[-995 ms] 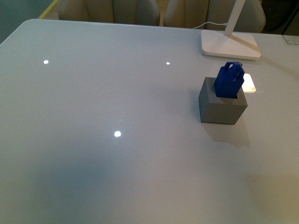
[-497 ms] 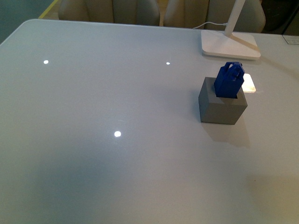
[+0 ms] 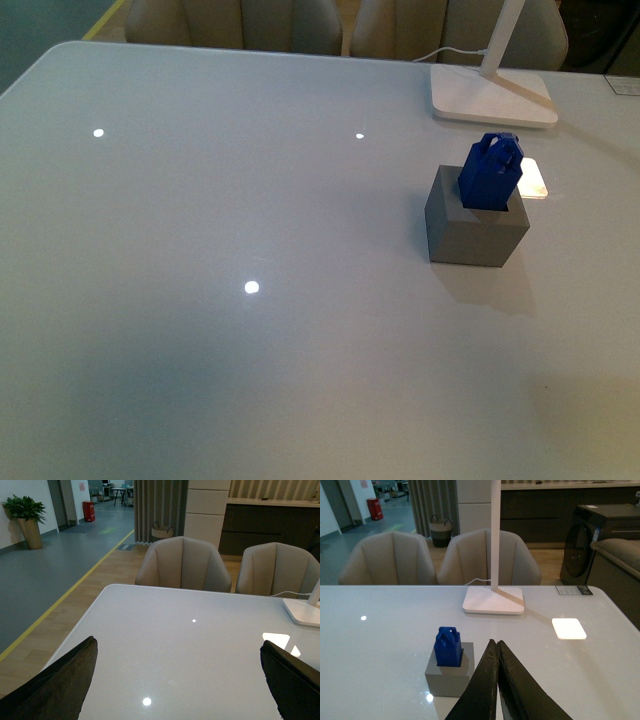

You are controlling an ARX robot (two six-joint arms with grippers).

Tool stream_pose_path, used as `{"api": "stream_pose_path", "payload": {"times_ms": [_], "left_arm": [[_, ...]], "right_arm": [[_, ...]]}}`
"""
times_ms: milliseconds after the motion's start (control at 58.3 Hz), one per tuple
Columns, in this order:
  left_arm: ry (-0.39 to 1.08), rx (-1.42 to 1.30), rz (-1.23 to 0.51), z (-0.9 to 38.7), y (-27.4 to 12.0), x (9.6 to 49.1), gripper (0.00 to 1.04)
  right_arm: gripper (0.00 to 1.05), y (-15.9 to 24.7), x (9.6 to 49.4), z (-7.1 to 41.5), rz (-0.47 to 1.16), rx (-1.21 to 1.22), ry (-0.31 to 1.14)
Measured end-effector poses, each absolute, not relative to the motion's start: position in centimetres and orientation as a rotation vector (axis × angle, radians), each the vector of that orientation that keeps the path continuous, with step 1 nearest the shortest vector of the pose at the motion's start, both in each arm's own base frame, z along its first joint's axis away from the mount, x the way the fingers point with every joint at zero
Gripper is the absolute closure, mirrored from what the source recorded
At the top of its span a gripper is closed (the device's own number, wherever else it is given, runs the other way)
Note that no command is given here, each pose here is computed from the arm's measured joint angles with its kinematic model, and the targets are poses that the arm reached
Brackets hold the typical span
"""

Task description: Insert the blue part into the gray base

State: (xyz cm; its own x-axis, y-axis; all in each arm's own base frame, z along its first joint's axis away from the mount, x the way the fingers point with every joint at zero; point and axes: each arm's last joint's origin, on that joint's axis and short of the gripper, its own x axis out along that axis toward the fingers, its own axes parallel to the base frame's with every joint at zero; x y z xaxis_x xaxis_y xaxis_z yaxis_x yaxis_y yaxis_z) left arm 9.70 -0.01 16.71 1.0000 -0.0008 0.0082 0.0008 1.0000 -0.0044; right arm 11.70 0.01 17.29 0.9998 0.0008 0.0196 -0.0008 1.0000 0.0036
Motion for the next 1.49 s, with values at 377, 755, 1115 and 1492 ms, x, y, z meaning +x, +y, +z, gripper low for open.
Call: {"api": "stream_pose_path", "payload": {"times_ms": [377, 755, 1115, 1492], "left_arm": [[-0.008, -0.004, -0.001, 16.7, 0.0, 9.7, 0.07], [-0.008, -0.004, -0.001, 16.7, 0.0, 9.7, 0.07], [-0.008, -0.004, -0.001, 16.7, 0.0, 9.7, 0.07], [-0.008, -0.004, -0.001, 16.7, 0.0, 9.7, 0.07]], "right_arm": [[1.03, 0.0, 10.8, 17.2, 0.001, 0.004, -0.018], [1.03, 0.0, 9.7, 16.9, 0.001, 0.003, -0.013], [0.54, 0.0, 9.7, 16.9, 0.001, 0.002, -0.014], [0.09, 0.0, 9.7, 16.9, 0.001, 0.003, -0.014]]}}
